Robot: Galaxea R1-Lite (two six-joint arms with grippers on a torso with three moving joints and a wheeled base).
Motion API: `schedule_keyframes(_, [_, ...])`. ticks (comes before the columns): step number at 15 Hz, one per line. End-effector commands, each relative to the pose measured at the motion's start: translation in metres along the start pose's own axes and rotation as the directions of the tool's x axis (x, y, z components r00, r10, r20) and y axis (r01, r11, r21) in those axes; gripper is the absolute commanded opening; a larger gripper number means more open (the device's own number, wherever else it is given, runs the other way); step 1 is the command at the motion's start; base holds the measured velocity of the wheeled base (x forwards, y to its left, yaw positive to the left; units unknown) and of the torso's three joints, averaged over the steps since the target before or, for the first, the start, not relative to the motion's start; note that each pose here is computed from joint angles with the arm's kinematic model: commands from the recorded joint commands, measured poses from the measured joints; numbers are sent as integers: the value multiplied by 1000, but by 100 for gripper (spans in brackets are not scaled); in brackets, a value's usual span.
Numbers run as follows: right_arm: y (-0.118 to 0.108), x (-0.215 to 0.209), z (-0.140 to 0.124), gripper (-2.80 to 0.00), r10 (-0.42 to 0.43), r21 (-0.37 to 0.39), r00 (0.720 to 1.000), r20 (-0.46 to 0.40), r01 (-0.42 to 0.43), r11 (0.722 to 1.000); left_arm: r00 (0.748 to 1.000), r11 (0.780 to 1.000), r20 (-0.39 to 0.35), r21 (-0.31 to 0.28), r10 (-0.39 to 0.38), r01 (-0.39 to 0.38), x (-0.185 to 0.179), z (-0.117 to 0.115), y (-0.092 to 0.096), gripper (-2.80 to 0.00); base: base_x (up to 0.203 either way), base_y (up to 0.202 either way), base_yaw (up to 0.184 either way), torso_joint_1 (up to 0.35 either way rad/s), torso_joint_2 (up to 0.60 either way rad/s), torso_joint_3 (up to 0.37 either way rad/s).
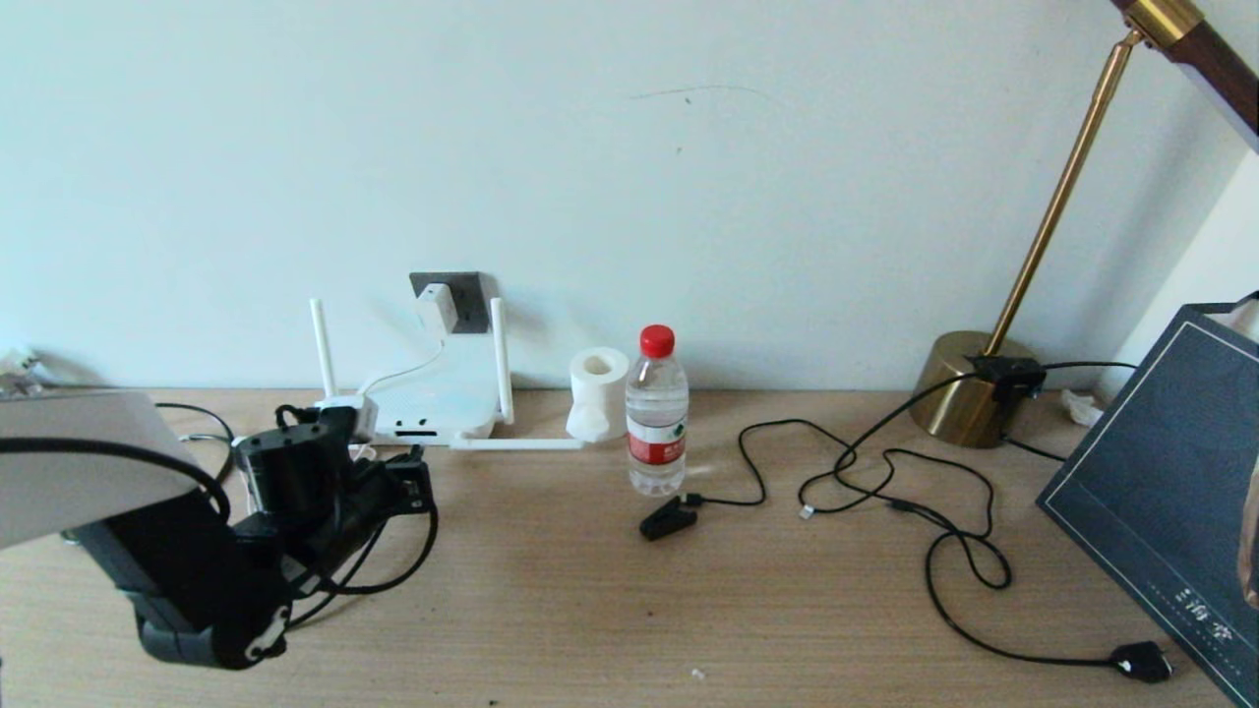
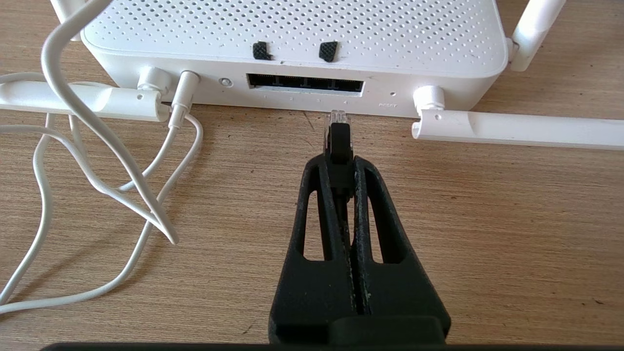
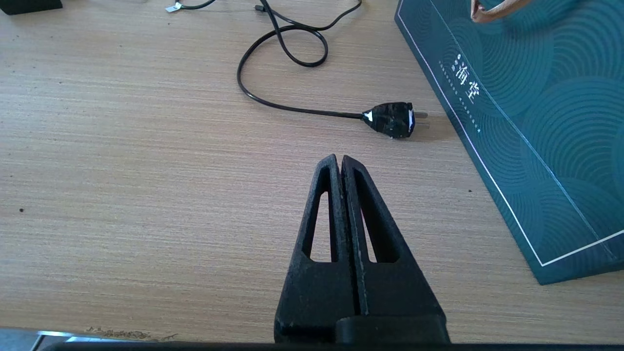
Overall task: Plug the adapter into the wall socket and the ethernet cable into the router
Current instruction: Align cable and router interface
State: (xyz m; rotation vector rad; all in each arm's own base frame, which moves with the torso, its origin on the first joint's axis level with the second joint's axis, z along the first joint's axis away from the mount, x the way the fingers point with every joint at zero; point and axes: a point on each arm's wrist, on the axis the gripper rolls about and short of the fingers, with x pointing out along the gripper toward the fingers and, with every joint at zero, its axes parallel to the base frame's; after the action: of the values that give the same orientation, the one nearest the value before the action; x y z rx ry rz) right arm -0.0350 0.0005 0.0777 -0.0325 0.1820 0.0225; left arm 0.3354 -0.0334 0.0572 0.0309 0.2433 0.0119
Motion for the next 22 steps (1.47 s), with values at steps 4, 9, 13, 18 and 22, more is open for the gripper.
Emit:
schedule_keyframes(4, [0,0,0,-280,1,0,1000,-2,-1,1000,1000,1000,12,-2,1,-1,2,2,0,-280,0,0,0,0,0,0])
schedule_keyframes(9, [0,0,0,-280,1,1,1000,-3,-1,1000,1000,1000,6,-1,0,0,3,-1,0,-280,0,0,0,0,0,0])
schedule_keyframes(13, [0,0,0,-280,1,1,1000,-3,-1,1000,1000,1000,13,-1,-1,1,2,2,-1,-280,0,0,0,0,0,0])
schedule_keyframes(18, [0,0,0,-280,1,0,1000,-3,-1,1000,1000,1000,10,-1,0,0,2,1,-1,-280,0,0,0,0,0,0])
schedule_keyframes(22, [0,0,0,-280,1,0,1000,-2,-1,1000,1000,1000,13,0,-5,5,2,1,-3,-280,0,0,0,0,0,0])
